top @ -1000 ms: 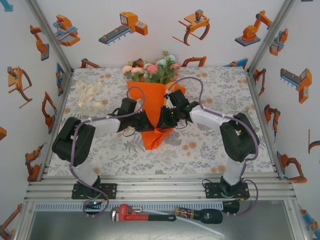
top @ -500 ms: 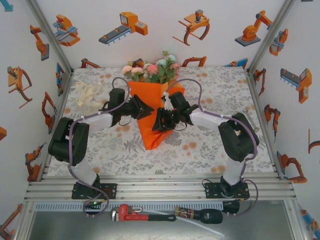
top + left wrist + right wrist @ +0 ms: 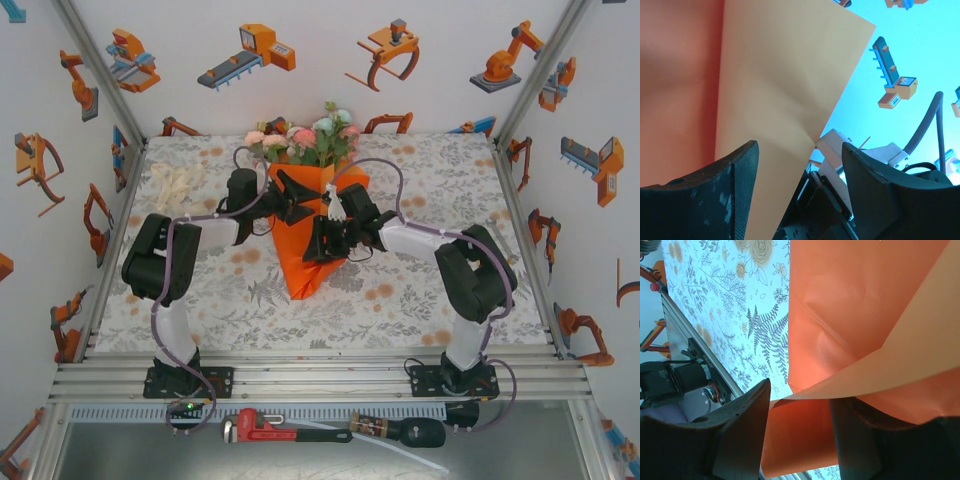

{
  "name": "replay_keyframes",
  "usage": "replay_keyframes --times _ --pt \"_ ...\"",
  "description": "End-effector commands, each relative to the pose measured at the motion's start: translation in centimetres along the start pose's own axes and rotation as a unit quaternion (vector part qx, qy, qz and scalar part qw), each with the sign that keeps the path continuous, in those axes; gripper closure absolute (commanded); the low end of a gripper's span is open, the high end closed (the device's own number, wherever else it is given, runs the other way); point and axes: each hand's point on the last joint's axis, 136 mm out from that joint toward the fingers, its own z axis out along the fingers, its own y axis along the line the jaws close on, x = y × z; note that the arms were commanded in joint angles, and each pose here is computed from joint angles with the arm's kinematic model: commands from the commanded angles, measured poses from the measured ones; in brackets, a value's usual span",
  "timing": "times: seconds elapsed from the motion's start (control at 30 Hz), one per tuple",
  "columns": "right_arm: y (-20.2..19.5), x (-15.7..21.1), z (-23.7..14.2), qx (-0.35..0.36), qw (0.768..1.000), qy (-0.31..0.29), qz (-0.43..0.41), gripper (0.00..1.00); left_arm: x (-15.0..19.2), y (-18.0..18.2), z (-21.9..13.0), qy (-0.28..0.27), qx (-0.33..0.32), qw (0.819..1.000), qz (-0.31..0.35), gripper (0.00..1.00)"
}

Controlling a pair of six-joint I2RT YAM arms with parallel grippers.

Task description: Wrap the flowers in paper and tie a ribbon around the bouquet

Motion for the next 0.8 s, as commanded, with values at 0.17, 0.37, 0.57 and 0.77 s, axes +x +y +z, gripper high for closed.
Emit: replay_keyframes --times 0.17,0.37,0.57,0.77 --pt "0.1 -0.1 -0.2 -0.005 1.000 -0.001 -0.028 0.25 1.8 3.9 1.3 0.036 -0.062 0.997 -0.005 0.38" --pt "0.5 -0.4 -0.8 -0.004 0.999 -0.012 -0.048 0.17 2.1 4.9 1.3 0.049 -0.089 0.995 0.007 0.49" --pt "0.1 -0.7 -0.9 0.006 0.999 -0.019 -0.038 0.20 2.2 5.9 0.9 0.055 -0.113 0.992 0.007 0.70" --pt "0.9 -1.9 -3.8 0.028 0.997 -0.059 -0.035 0.21 1.3 6.3 -0.8 0.045 -0.140 0.989 0.029 1.00"
